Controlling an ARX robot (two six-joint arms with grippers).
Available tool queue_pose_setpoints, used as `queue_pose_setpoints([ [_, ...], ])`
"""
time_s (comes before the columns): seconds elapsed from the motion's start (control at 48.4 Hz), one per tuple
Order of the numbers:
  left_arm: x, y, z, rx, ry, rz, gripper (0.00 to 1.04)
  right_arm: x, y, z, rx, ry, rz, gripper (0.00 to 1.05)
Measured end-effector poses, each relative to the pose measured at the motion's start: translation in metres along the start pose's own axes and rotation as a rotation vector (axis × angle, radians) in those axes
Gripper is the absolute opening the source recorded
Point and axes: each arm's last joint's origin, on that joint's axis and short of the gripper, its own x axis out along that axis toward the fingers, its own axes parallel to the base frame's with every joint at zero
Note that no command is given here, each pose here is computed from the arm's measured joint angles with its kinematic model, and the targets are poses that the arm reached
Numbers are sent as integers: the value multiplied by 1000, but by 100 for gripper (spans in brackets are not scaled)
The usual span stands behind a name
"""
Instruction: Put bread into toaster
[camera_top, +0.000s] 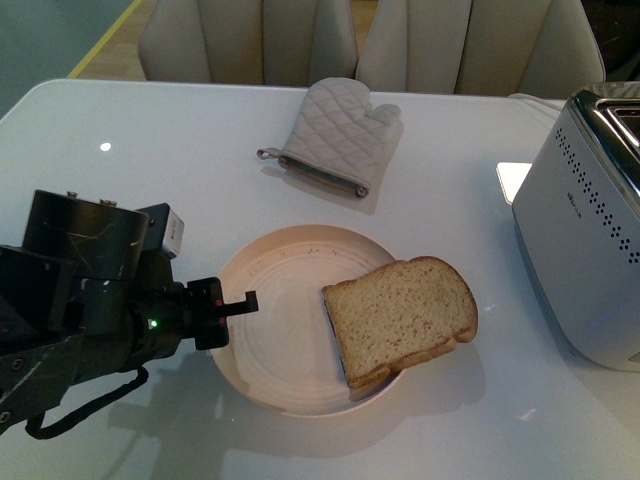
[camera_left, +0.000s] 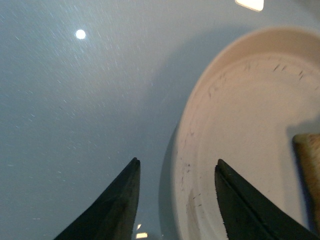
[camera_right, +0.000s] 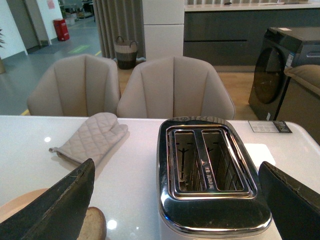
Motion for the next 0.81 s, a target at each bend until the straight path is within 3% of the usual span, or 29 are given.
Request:
queue_pose_setpoints([
  [0.145, -59, 13, 34, -97, -210, -24, 79, 0, 0, 0, 0, 0, 0, 96],
  [0.31, -124, 24, 45, -171, -362, -23, 99, 0, 0, 0, 0, 0, 0, 96],
  [0.496, -208, 23, 48, -230, -556, -60, 98, 0, 0, 0, 0, 0, 0, 96],
  [0.702, -276, 12, 34, -238, -777, -135, 97, 0, 0, 0, 0, 0, 0, 96],
  [0.805, -278, 7, 28, -6, -867, 10, 79, 0, 0, 0, 0, 0, -1, 96],
])
